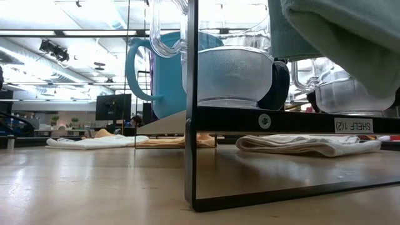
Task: Stack small to large cups/mugs on shelf
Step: Put the transparent mug on the shelf
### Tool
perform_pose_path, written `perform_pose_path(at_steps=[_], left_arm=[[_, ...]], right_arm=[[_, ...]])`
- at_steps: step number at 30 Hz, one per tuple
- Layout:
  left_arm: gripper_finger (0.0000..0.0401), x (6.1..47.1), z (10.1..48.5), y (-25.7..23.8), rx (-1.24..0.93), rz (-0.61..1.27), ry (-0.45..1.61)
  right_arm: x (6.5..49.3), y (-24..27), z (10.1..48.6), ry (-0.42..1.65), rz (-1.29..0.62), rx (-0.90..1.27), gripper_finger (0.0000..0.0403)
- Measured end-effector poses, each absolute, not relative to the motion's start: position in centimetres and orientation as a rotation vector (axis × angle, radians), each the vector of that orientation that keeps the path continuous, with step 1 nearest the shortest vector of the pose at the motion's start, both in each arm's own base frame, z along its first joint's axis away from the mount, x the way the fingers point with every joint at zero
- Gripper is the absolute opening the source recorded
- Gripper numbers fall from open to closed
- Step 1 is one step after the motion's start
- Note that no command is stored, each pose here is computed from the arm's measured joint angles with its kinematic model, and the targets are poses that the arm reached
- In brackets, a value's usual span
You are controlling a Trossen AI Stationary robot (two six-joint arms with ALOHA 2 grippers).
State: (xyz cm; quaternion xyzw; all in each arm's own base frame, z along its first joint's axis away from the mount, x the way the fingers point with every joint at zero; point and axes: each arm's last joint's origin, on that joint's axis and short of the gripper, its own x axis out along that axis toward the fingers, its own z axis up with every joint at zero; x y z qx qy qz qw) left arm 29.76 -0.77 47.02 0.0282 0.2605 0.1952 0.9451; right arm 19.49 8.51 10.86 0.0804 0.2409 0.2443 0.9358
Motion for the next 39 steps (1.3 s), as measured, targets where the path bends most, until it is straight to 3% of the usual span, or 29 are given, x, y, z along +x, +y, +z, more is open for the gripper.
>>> perform_pose_path(at_steps=[39], left_arm=[[0.0107,29.7,46.9,-0.8,0.07,0.395,0.543]], right_arm=[[18.4,7.7,10.3,0.67,0.469,0.151,0.038]])
